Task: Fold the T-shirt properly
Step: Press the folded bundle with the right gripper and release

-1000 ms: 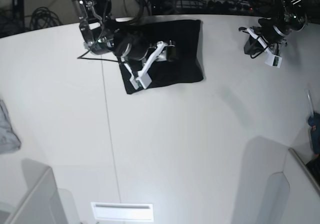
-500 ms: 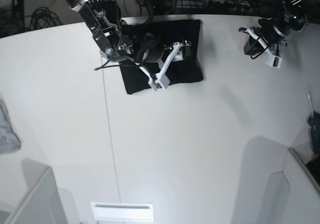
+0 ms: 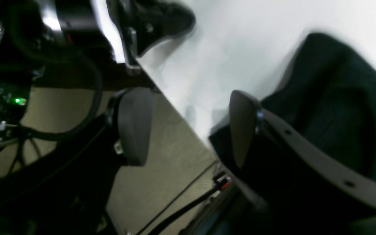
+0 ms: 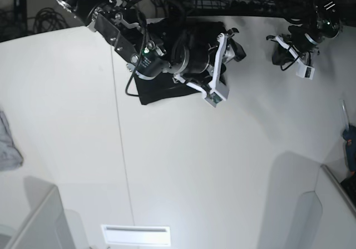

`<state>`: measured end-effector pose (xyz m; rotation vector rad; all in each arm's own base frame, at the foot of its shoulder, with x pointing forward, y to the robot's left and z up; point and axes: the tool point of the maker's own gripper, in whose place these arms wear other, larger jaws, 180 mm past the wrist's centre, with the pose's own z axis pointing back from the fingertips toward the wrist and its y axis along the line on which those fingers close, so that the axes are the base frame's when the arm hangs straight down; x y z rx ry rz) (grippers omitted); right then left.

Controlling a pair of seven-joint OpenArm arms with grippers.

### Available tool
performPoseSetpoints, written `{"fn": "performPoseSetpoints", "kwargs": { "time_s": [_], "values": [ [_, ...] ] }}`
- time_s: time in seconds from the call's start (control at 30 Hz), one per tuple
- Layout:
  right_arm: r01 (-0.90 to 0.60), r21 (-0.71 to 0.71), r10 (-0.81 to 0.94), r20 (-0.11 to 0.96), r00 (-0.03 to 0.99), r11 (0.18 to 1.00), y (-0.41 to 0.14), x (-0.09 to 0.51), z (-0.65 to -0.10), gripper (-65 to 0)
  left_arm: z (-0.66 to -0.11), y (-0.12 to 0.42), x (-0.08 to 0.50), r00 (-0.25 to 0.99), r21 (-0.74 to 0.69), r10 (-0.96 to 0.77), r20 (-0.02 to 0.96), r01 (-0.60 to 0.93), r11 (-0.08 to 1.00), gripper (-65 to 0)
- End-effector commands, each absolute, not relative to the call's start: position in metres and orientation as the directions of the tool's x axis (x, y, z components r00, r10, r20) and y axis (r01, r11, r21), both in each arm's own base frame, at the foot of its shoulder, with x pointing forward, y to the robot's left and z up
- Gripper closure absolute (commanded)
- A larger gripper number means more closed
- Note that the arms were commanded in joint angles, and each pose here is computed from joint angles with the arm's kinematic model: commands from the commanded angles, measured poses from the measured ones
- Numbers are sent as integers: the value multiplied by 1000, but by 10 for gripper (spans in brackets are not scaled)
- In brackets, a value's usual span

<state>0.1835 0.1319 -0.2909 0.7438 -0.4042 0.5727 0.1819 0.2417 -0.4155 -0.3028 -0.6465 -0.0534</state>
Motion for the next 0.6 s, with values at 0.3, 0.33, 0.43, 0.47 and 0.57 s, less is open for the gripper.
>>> {"fn": "performPoseSetpoints", "kwargs": {
  "time_s": [0.3, 0.33, 0.43, 0.47, 0.57],
  "values": [
    [-385, 430, 53, 609, 792, 817, 26, 261, -308, 0, -409, 242, 188, 780, -256, 34, 625, 164, 953, 0],
    [-356, 431, 31, 600, 799, 829, 18, 259, -313, 0, -410, 238, 188, 782, -262, 30, 623, 173, 949, 0],
    [-302, 439, -4, 571, 821, 846, 6, 250, -327, 0, -412, 213, 190, 785, -284, -14, 620, 241, 928, 0],
    [-288, 442, -16, 568, 823, 850, 3, 248, -329, 0, -410, 205, 191, 780, -285, -30, 625, 264, 921, 0],
    [-256, 435, -52, 580, 813, 863, -8, 246, -335, 0, -399, 179, 192, 756, -284, -85, 649, 344, 895, 0]
  ]
}}
